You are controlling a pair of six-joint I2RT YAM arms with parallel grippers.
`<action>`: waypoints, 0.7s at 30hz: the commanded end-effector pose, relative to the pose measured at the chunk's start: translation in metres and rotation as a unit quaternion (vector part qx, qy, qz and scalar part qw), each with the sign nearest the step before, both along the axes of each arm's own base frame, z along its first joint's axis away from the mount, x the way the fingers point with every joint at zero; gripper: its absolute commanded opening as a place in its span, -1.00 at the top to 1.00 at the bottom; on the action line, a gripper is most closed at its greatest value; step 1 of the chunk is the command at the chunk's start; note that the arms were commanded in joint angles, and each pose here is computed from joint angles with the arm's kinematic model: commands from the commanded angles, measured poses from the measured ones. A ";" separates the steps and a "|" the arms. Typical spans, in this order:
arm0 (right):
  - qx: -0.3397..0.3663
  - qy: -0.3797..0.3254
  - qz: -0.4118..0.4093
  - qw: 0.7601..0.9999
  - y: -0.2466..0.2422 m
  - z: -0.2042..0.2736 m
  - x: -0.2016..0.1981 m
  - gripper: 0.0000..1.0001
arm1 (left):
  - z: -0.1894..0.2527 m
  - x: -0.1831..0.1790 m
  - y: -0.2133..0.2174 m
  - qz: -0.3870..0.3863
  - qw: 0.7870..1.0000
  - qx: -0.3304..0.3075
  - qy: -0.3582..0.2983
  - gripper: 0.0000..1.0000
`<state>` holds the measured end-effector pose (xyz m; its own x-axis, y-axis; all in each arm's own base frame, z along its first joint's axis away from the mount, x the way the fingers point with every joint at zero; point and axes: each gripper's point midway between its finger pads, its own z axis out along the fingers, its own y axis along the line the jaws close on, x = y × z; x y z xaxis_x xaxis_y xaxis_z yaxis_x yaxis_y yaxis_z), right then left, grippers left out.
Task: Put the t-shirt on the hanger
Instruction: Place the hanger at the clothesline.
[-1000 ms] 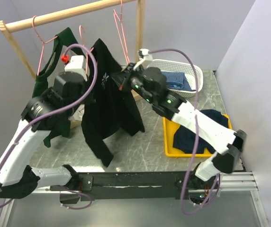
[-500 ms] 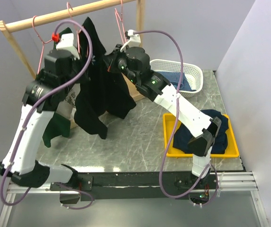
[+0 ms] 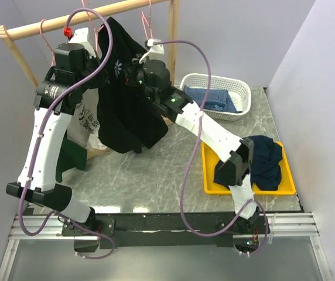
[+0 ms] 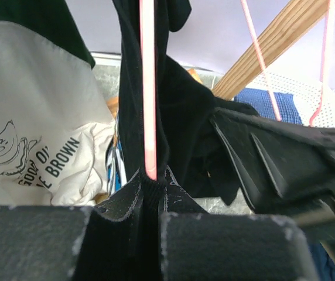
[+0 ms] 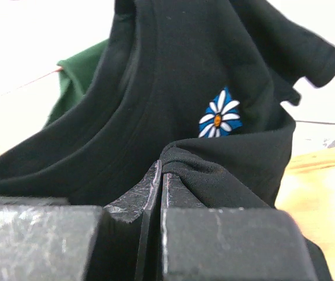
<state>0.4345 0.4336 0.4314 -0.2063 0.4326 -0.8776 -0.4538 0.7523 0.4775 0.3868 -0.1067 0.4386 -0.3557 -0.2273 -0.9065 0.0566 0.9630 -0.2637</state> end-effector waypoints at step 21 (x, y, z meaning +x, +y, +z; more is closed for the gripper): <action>-0.069 0.122 0.017 0.990 0.014 -0.142 -0.001 0.29 | -0.005 0.010 0.028 0.014 0.999 -0.020 -0.021 0.89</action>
